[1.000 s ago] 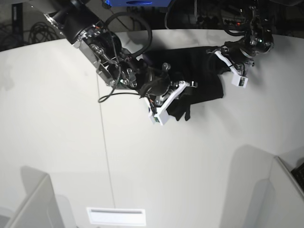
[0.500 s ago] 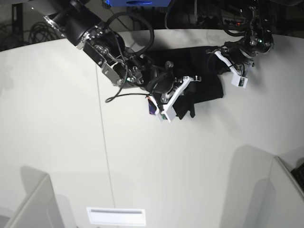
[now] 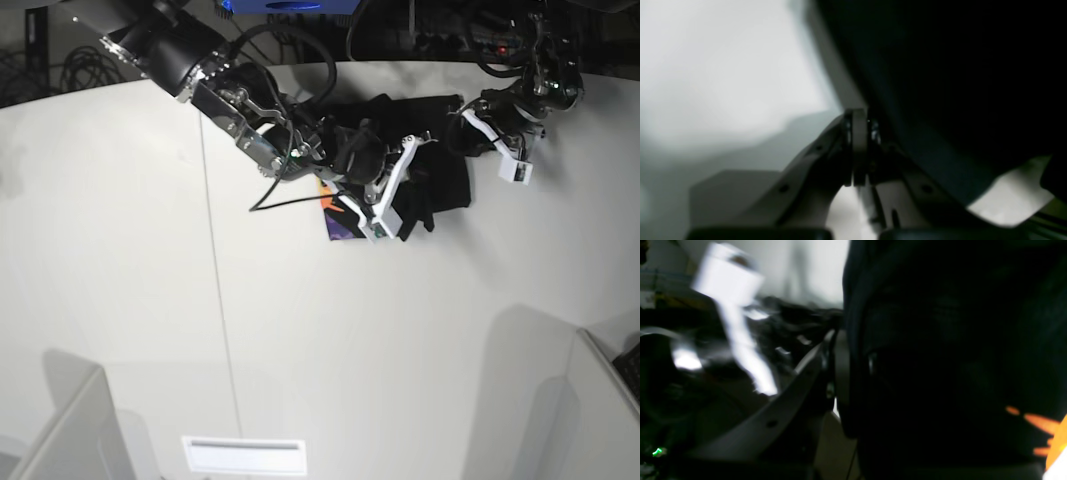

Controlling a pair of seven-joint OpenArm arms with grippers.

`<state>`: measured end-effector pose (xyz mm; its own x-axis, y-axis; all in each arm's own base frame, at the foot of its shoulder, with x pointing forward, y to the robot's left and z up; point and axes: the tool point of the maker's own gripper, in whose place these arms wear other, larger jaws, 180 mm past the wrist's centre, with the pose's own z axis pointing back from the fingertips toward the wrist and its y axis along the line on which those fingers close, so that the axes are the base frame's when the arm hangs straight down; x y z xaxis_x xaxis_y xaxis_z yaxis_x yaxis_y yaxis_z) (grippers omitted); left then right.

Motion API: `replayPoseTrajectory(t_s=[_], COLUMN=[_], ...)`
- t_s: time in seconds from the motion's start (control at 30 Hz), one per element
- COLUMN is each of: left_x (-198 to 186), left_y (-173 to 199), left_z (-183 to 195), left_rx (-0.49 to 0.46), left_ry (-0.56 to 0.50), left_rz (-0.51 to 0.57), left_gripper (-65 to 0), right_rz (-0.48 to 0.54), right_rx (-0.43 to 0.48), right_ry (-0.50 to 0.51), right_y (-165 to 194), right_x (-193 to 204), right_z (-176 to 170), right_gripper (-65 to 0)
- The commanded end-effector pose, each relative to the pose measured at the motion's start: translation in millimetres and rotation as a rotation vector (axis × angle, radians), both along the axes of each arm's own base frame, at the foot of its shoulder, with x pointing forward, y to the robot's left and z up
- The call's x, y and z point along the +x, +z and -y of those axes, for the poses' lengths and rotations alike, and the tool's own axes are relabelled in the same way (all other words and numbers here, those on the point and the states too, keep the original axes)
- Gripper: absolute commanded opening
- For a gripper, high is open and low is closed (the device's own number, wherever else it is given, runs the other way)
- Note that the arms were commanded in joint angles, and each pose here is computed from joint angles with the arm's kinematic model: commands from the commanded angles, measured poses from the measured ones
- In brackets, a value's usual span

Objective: Fold the T-shirt properly
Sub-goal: 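Fold the strip end held by the right gripper over toward the left gripper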

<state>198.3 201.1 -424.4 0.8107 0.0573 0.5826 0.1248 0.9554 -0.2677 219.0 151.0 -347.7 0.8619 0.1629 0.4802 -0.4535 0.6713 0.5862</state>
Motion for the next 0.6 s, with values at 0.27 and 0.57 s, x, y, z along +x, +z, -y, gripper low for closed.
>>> replayPoseTrajectory(t_s=[0.27,0.57], left_x=[-3.5,-38.4], left_y=[10.6,14.5], left_z=[-29.8,-59.9], left_rx=[0.034,0.080], left_ry=[0.062,0.043], left_rz=[0.025,0.010], left_gripper=[-65.0,-65.0], right_rz=[0.053,0.035], right_rx=[0.002,-0.014], right_ry=[-0.002,-0.007], right_y=[5.3,-2.7], right_x=[10.0,10.1], right_z=[-11.5,-10.9], right_gripper=[-65.0,-65.0])
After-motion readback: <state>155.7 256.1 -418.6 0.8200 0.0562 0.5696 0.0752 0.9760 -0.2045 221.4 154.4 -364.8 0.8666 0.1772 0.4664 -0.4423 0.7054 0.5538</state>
